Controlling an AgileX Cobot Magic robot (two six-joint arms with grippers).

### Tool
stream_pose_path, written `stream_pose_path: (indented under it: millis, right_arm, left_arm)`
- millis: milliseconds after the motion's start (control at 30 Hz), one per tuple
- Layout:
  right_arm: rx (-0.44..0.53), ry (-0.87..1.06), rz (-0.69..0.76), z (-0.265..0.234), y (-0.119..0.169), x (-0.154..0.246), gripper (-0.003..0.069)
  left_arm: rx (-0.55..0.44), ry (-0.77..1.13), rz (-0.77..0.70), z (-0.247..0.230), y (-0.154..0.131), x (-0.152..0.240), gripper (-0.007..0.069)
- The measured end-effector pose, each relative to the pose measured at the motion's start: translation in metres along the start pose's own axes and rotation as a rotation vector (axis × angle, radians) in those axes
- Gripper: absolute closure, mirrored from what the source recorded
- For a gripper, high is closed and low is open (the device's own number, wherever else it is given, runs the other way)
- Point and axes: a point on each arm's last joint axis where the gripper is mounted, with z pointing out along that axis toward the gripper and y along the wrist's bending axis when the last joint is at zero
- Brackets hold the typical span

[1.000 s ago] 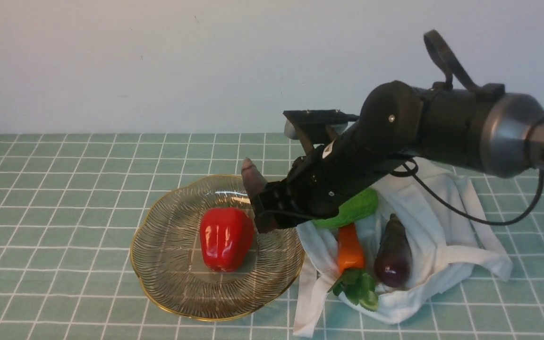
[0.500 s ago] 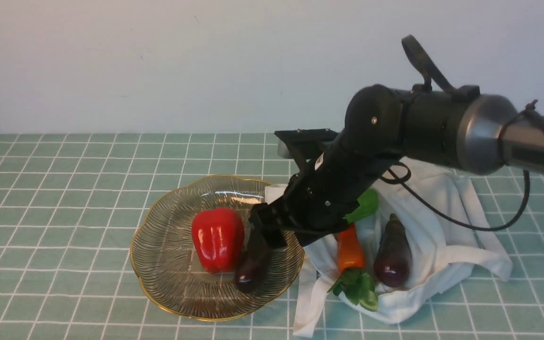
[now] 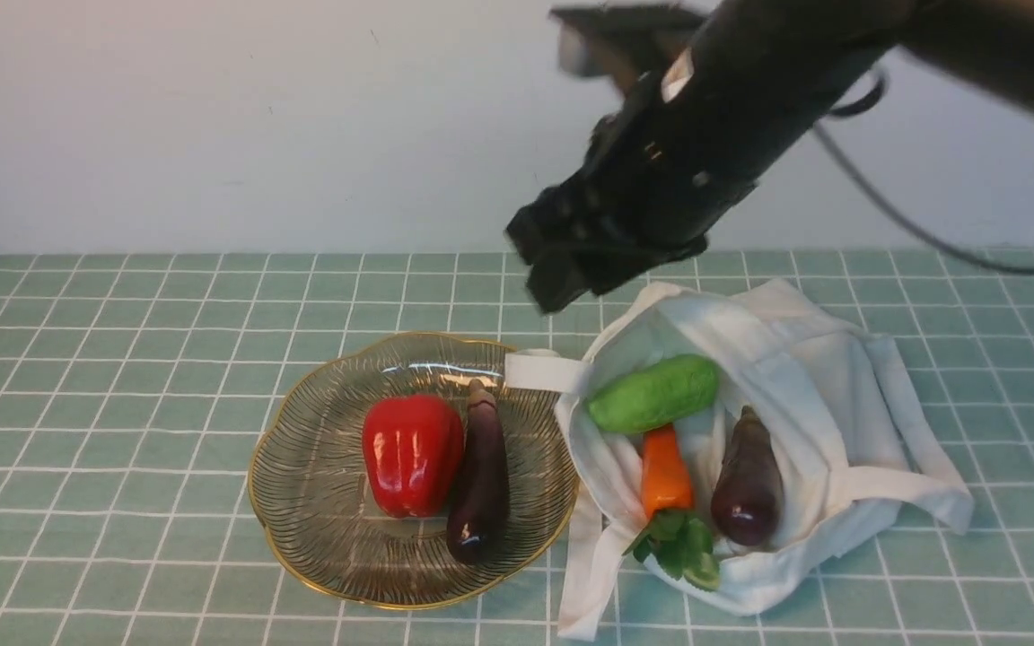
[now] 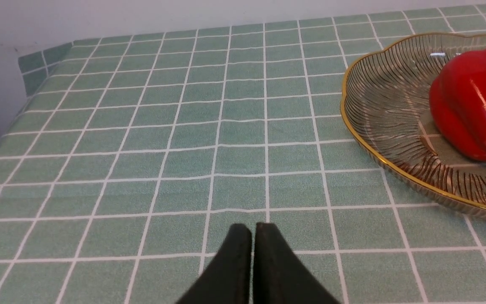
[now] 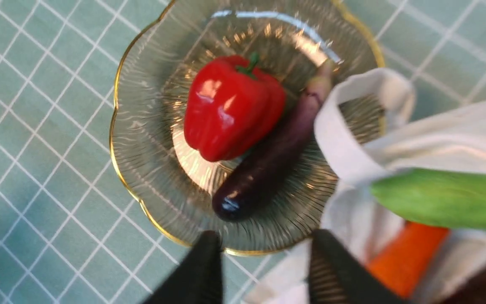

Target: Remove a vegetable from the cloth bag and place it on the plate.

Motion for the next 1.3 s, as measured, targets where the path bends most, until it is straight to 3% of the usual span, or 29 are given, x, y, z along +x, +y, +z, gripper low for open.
stream_pose_path:
  millis: [133, 333, 433, 467, 567, 667, 1300]
  right_arm:
    - [0.056, -0.082, -0.017, -0.064, 0.004, 0.037, 0.0645]
    - [0.151, -0.157, -0.043, -0.12, 0.001, 0.114, 0.0672]
    - [0.168, -0.426, -0.051, -0.136, -0.003, 0.179, 0.0674]
    - [0.169, -0.432, -0.051, -0.132, -0.004, 0.18, 0.0674]
    - [0.138, -0.851, -0.09, -0.132, -0.007, 0.223, 0.0674]
    - [0.127, -1.074, -0.135, -0.115, -0.011, 0.255, 0.0674]
    - [0.129, -1.126, -0.152, -0.102, -0.015, 0.273, 0.0674]
  left_arm:
    - [0.0, 0.0, 0.0, 0.0, 0.0, 0.0, 0.063]
    - [0.0, 0.0, 0.0, 0.0, 0.0, 0.0, 0.063]
    - [0.0, 0.0, 0.0, 0.0, 0.0, 0.0, 0.063]
    - [0.0, 0.0, 0.0, 0.0, 0.0, 0.0, 0.063]
    - [0.0, 0.0, 0.0, 0.0, 0.0, 0.0, 0.063]
    - [0.0, 0.0, 0.0, 0.0, 0.0, 0.0, 0.063]
    - [0.0, 0.0, 0.0, 0.0, 0.0, 0.0, 0.063]
